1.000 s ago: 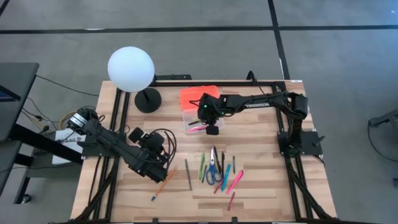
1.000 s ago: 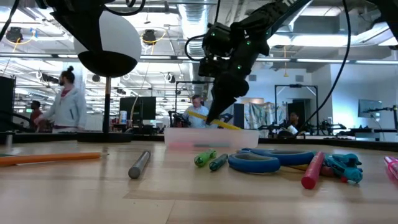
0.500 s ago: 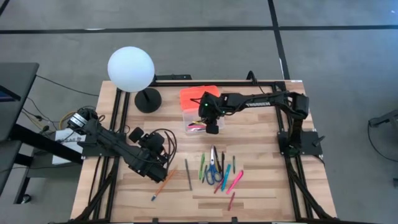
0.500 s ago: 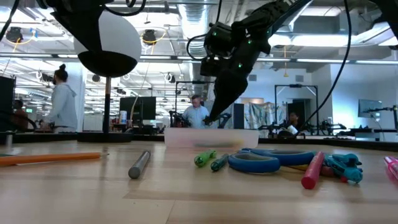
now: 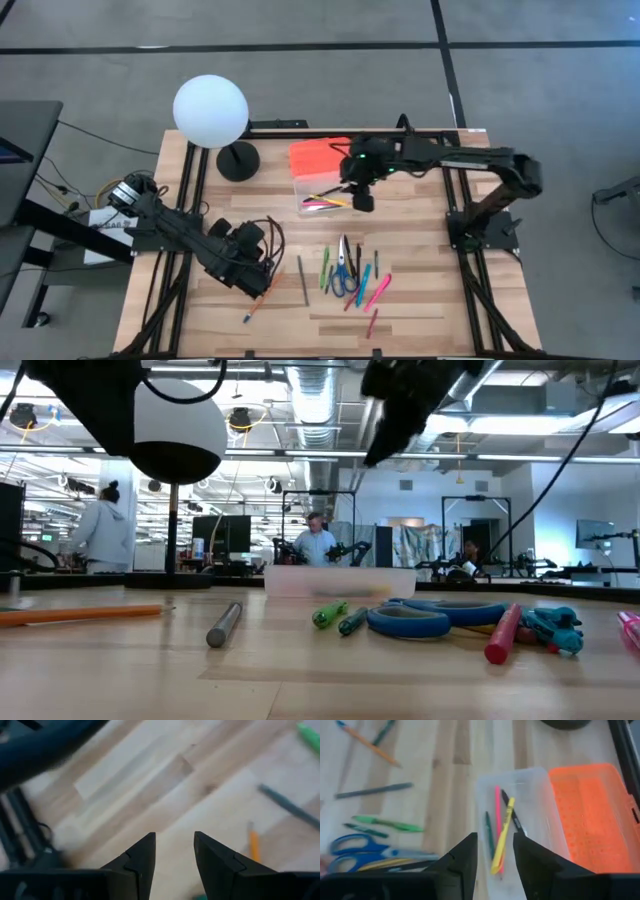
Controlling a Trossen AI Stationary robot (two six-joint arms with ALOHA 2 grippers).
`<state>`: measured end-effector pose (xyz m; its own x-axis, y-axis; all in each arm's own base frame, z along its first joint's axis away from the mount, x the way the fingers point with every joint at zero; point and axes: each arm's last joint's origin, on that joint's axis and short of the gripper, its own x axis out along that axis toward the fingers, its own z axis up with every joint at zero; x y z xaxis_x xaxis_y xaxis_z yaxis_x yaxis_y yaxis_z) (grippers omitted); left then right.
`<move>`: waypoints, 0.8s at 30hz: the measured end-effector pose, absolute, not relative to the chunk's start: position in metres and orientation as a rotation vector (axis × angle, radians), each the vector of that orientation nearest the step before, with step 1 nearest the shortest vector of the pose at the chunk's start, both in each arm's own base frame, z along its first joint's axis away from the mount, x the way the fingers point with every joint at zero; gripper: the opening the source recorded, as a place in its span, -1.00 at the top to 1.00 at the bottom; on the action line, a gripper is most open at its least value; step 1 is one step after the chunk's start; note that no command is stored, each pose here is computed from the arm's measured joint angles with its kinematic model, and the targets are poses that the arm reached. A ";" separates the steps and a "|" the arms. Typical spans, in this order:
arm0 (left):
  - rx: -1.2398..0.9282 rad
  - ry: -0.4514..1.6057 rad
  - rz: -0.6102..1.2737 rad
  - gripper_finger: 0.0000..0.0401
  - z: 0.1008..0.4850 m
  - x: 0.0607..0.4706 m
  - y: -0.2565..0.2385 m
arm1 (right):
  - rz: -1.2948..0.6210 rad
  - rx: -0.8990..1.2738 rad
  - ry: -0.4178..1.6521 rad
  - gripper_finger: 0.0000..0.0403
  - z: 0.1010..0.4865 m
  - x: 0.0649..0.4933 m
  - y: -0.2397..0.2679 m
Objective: Pick & place school supplies into a supply box
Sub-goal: Put the green crayon into the supply box
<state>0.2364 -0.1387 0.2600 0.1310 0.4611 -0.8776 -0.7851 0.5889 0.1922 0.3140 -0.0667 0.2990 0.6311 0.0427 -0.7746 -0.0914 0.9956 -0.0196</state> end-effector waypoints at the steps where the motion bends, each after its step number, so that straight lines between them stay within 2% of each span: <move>1: -0.371 1.098 0.917 0.35 0.260 0.236 -0.142 | 0.082 -0.062 0.879 0.42 0.305 0.309 -0.064; 10: -0.423 1.030 0.682 0.35 0.259 0.229 -0.185 | 0.137 -0.110 0.815 0.42 0.344 0.268 -0.037; 19: -0.170 0.976 0.563 0.35 0.260 0.213 -0.201 | 0.179 -0.161 0.748 0.41 0.363 0.246 -0.023; 24: -0.168 1.036 0.526 0.35 0.231 0.210 -0.200 | 0.197 -0.157 0.758 0.41 0.363 0.238 -0.017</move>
